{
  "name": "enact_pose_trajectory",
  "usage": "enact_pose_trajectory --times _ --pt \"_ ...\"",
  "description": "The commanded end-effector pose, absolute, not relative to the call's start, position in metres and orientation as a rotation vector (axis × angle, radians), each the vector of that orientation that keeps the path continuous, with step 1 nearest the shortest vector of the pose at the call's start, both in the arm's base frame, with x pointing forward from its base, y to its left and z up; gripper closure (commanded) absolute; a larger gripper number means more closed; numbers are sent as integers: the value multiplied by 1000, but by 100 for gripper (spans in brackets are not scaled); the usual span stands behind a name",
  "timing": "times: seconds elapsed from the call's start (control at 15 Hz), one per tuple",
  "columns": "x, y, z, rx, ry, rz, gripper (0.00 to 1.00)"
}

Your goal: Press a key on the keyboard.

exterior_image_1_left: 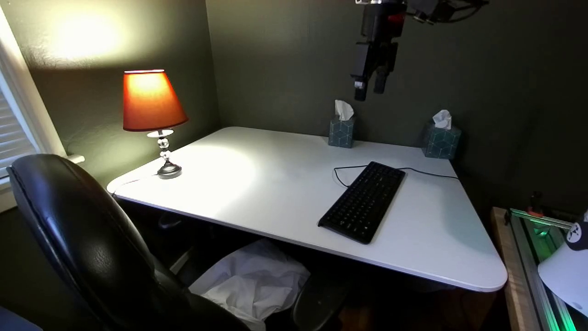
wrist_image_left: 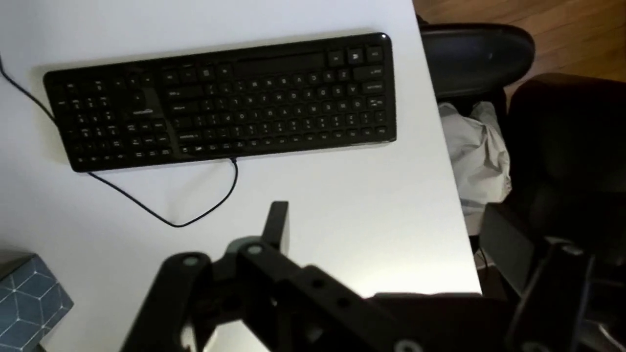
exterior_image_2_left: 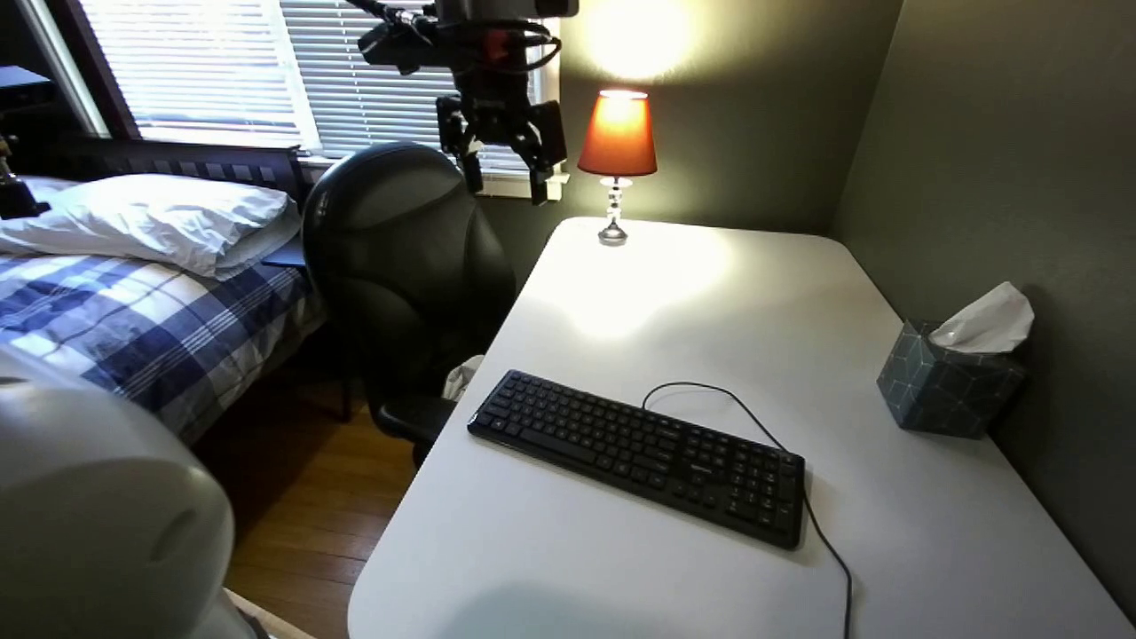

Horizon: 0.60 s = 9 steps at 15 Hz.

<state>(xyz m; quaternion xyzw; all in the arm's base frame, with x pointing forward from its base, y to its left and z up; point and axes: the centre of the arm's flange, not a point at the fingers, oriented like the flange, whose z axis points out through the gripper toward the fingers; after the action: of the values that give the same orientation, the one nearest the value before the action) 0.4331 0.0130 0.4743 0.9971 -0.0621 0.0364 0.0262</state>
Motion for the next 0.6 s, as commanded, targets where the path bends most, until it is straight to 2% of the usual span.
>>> enact_pose_trajectory --times 0.0,0.53 --pt "443 -3 438 3005 -77 16 0" --pt "451 -61 357 2972 -83 -284 0"
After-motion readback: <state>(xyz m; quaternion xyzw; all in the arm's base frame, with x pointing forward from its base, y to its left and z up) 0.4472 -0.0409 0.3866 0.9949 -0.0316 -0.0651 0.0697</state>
